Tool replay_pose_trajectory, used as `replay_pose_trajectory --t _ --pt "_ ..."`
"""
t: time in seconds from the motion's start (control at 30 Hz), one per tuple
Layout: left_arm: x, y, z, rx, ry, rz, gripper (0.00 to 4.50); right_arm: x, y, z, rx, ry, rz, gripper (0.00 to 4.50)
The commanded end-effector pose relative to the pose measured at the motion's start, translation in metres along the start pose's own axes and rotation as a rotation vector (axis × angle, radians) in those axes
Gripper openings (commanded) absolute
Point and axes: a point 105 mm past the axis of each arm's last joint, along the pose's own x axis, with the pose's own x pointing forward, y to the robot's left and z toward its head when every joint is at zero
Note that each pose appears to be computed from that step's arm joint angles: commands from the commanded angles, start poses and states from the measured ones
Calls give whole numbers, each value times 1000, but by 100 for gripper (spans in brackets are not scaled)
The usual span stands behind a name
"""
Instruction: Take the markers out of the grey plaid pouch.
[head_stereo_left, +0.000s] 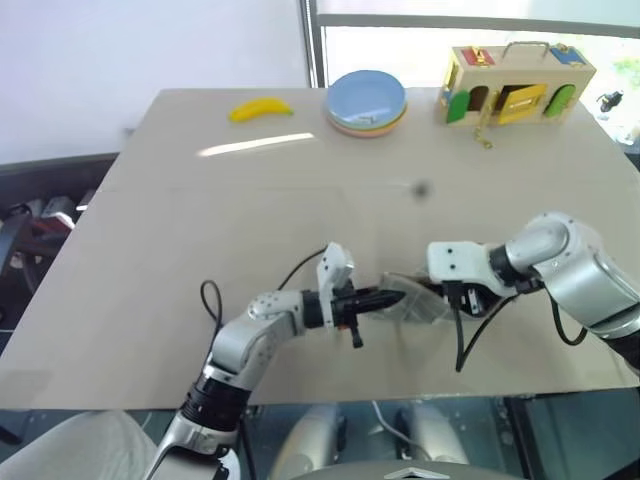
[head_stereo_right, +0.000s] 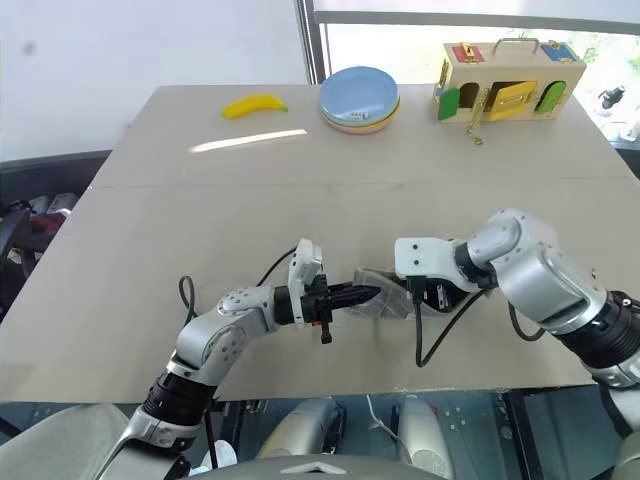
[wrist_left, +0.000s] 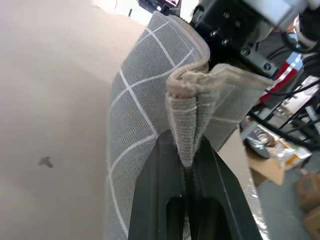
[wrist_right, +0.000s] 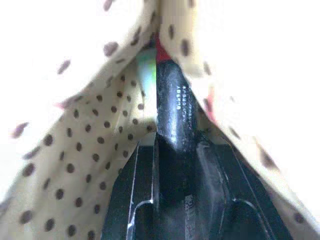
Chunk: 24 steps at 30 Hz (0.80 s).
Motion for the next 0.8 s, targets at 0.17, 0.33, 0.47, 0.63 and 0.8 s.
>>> replay_pose_trajectory --t 0.17,0.33,0.47,0.63,0.8 --pt "-4 22 2 276 35 113 0 -51 -12 29 -40 -86 -194 45" --pt "-2 24 9 357 14 142 0 -57 -24 25 -28 -92 -281 45" --pt "-4 33 15 332 -17 208 0 -59 -20 19 -23 -77 -269 45" --pt "-7 46 26 317 -57 291 0 -67 1 -1 8 -11 -196 45" --pt "-11 52 30 308 -65 328 0 -78 9 -28 136 15 -169 45"
